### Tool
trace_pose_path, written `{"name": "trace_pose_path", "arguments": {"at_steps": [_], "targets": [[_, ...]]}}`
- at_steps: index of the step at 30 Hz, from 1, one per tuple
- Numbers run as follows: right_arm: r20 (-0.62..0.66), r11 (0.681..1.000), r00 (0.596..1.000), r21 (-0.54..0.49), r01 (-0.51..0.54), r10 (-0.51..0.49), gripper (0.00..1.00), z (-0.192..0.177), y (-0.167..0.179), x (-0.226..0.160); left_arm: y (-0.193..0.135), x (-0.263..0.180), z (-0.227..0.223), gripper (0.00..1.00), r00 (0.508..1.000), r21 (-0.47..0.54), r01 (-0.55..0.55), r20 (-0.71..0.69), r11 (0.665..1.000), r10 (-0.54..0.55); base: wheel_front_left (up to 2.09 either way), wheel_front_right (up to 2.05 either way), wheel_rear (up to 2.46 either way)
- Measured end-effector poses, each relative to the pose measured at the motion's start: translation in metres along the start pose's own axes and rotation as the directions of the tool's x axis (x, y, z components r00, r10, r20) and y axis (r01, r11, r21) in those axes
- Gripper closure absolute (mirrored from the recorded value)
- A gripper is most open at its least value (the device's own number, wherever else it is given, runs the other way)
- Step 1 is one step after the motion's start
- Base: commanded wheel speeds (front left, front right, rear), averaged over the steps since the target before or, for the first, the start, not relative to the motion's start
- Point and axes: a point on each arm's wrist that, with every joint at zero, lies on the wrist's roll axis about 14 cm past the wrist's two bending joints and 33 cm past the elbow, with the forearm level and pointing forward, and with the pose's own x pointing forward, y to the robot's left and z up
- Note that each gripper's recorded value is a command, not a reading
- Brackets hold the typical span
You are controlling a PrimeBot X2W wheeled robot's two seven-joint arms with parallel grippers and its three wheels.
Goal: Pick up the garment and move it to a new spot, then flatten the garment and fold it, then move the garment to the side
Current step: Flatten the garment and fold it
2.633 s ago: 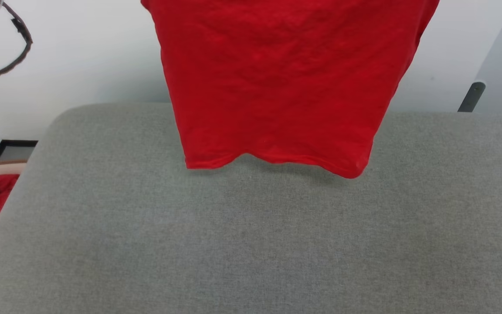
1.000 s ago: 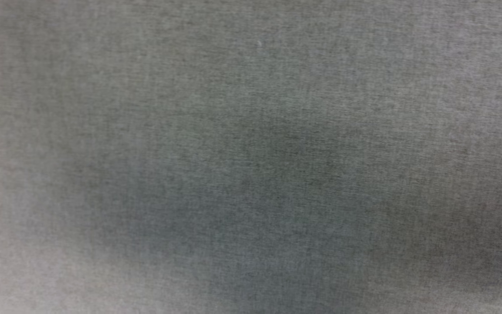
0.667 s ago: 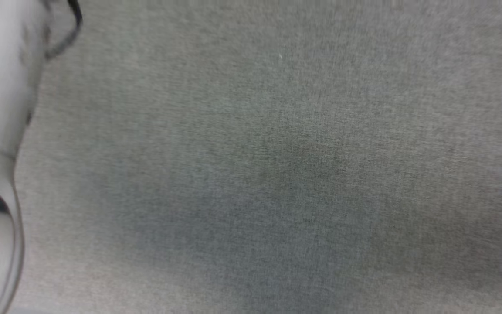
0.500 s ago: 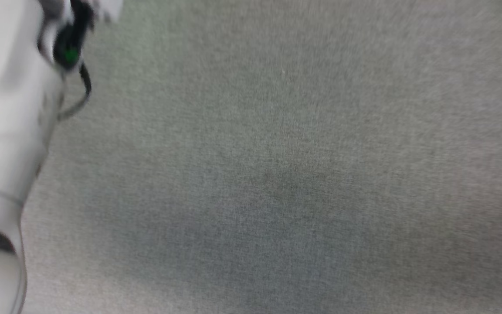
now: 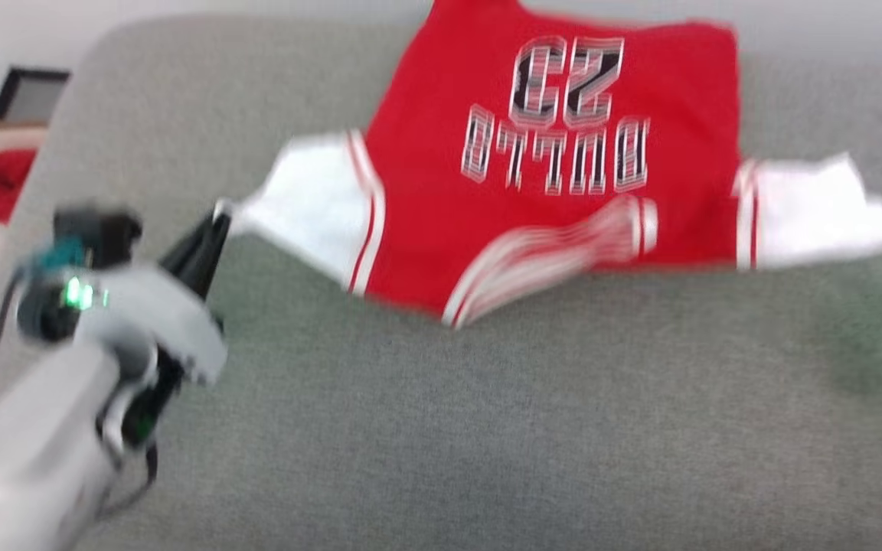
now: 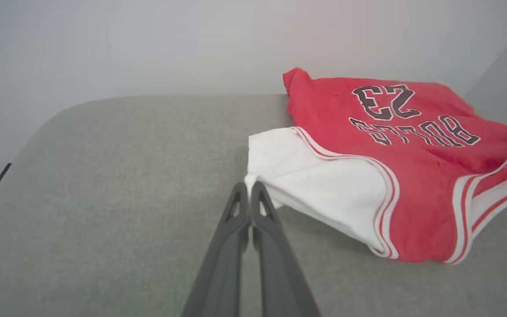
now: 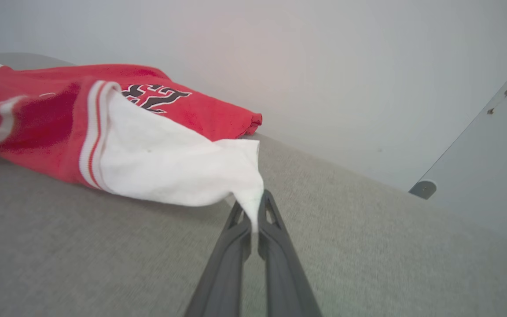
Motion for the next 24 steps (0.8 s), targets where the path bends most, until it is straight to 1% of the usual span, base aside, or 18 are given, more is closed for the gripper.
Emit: {"name": "trace_pose_path", "arguments": {"at_steps": [4, 8, 10, 11, 12, 17, 24], "targets": [[-0.049, 0.998, 0.998, 0.024, 0.049, -0.048, 1.00, -0.011, -0.003, -0.050, -0.006, -0.043, -0.011, 1.00, 0.999, -0.064, -0.035, 0.002, 0.997, 0.035, 0.00, 0.00, 0.00], [-0.110, 0.996, 0.992, 0.042, 0.073, -0.068, 1.00, -0.025, 0.007, -0.096, -0.009, -0.083, -0.025, 1.00, 0.996, -0.113, -0.085, -0.019, 0.990, 0.083, 0.00, 0.00, 0.00], [-0.148, 0.996, 0.986, 0.032, 0.084, -0.079, 1.00, -0.034, 0.009, -0.118, -0.016, -0.098, -0.033, 1.00, 0.996, -0.130, -0.088, -0.034, 0.988, 0.084, 0.00, 0.00, 0.00], [-0.157, 0.994, 0.983, 0.046, 0.100, -0.092, 1.00, -0.036, 0.009, -0.127, -0.019, -0.105, -0.038, 1.00, 0.995, -0.141, -0.091, -0.049, 0.986, 0.085, 0.00, 0.00, 0.00], [-0.166, 0.992, 0.981, 0.058, 0.114, -0.103, 1.00, -0.039, 0.010, -0.135, -0.022, -0.111, -0.044, 1.00, 0.994, -0.146, -0.099, -0.065, 0.984, 0.090, 0.00, 0.00, 0.00], [-0.259, 0.992, 0.961, 0.048, 0.117, -0.101, 1.00, -0.061, 0.018, -0.165, -0.030, -0.135, -0.068, 1.00, 0.983, -0.196, -0.140, -0.141, 0.971, 0.113, 0.00, 0.00, 0.00], [-0.330, 0.990, 0.937, 0.049, 0.134, -0.111, 1.00, -0.077, 0.020, -0.187, -0.044, -0.162, -0.103, 1.00, 0.954, -0.237, -0.180, -0.277, 0.955, 0.111, 0.00, 0.00, 0.00]]}}
